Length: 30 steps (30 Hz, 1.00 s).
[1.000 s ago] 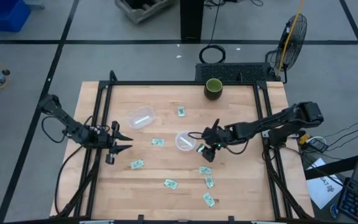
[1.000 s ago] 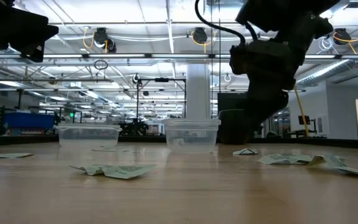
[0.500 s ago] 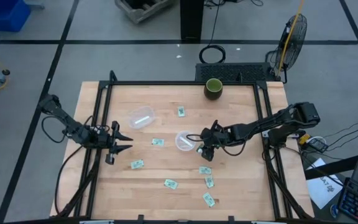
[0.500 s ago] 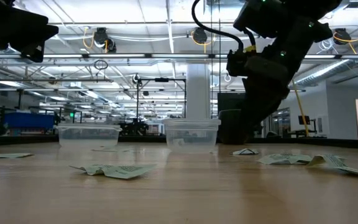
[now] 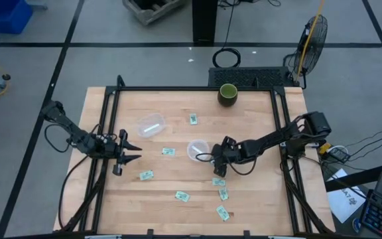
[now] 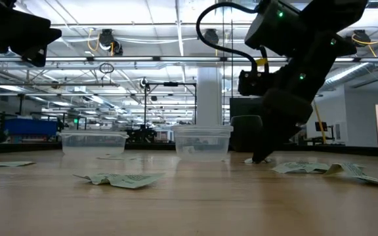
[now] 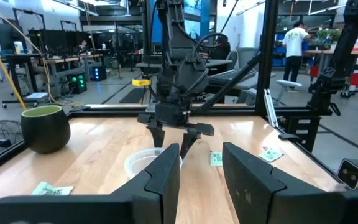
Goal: Pick and place items into bin
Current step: Put the truvia packet into the right transparent bin
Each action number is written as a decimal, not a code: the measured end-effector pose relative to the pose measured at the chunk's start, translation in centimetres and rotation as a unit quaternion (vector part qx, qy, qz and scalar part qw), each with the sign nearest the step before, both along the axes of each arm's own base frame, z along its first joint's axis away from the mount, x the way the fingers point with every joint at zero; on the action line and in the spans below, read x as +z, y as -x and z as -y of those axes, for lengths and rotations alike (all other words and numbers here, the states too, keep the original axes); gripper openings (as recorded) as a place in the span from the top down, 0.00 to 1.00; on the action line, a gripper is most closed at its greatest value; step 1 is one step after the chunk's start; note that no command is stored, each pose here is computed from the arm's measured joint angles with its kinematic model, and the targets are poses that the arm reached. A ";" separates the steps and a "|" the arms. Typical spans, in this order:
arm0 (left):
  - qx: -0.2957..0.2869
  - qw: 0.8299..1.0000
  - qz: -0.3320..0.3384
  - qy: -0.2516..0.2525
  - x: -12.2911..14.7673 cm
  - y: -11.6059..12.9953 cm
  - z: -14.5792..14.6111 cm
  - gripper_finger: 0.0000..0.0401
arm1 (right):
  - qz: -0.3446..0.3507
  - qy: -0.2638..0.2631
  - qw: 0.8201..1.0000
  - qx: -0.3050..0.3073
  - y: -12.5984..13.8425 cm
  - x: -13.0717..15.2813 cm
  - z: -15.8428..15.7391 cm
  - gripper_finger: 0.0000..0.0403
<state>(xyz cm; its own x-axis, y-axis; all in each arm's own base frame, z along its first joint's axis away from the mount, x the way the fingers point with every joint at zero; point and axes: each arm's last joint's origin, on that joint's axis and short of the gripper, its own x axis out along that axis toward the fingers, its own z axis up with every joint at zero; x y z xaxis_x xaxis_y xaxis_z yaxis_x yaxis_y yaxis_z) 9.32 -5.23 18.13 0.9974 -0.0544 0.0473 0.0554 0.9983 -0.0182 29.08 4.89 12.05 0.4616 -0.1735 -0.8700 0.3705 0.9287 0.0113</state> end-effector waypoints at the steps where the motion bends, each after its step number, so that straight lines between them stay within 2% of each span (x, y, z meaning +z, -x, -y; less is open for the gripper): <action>1: 0.000 1.000 0.000 0.001 0.0 0.0 0.0 0.68 | -0.002 0.000 1.000 0.000 0.0 -0.1 0.0 0.36; 7: -0.001 1.000 -0.003 0.011 0.0 0.0 0.0 0.68 | -0.007 -0.007 1.000 -0.019 -0.1 -0.5 0.0 0.39; 24: -0.001 1.000 -0.003 0.010 -0.1 0.0 0.0 0.68 | 0.003 -0.019 0.999 -0.025 0.3 0.6 0.5 0.75; 30: -0.001 1.000 -0.003 0.010 -0.1 0.0 0.0 0.68 | 0.028 -0.066 0.997 -0.009 0.4 2.0 0.0 0.82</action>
<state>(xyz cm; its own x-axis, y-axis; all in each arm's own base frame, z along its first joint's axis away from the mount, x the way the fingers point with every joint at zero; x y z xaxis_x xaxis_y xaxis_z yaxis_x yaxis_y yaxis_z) 9.33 -5.24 18.07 0.9976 -0.0547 0.0423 0.0563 0.9977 -0.0387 28.68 4.91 14.09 0.5079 -0.0680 -0.8587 0.3828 0.9108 0.1543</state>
